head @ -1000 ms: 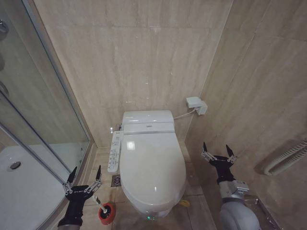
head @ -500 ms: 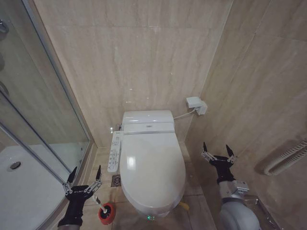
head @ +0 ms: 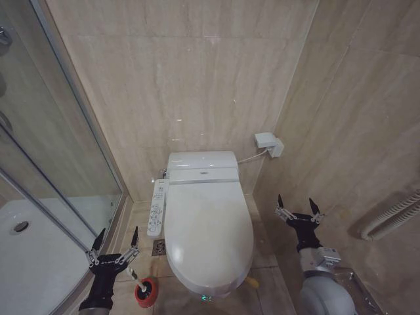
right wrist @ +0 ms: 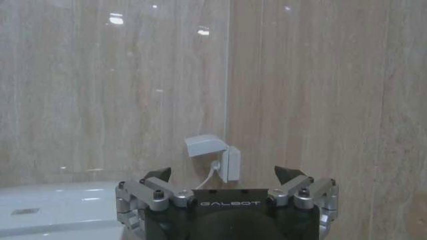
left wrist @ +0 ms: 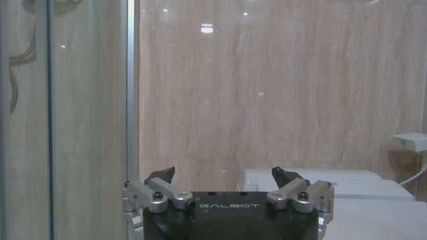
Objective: Open the toilet lid, clean the toilet bowl with a toilet brush, close the toilet lid, and flush.
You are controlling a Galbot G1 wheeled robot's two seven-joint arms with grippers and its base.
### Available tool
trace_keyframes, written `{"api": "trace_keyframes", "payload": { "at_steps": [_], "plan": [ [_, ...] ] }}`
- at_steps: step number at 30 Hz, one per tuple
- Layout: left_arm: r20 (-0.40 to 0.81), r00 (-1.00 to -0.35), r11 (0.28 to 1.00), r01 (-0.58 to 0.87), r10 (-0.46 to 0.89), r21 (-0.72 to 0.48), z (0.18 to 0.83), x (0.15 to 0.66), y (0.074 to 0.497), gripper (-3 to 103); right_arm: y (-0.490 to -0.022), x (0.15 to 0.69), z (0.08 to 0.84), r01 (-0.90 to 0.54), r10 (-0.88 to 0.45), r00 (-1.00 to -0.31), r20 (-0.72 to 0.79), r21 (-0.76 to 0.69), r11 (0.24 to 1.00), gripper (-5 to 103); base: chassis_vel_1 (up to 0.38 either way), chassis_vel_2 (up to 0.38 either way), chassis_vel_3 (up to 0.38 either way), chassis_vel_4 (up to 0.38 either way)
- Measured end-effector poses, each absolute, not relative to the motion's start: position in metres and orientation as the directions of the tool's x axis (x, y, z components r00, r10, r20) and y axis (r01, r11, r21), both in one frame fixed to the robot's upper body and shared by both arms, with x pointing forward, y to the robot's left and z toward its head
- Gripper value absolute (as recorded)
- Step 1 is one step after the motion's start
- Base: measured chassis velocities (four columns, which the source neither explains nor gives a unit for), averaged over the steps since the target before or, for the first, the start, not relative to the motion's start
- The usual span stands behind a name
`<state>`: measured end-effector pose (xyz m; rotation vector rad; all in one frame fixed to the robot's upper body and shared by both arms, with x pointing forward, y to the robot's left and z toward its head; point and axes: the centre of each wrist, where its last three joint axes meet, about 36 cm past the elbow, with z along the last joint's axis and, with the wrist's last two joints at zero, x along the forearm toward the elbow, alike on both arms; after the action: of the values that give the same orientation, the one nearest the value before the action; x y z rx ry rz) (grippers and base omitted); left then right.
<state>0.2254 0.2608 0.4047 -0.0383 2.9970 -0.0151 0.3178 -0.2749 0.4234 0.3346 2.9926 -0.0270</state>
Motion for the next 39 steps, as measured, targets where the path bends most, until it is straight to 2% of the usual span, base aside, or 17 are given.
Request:
{"api": "trace_keyframes", "payload": {
  "at_steps": [39],
  "plan": [
    [-0.144, -0.989, 1.000, -0.025, -0.026, -0.012, 0.4047, 0.2254, 0.2608, 98, -0.2749, 0.3177, 0.4234, 0.221, 0.219, -0.967, -0.131, -0.003, 0.975, 100, -0.018, 0.019, 0.021, -0.019]
  ]
}}
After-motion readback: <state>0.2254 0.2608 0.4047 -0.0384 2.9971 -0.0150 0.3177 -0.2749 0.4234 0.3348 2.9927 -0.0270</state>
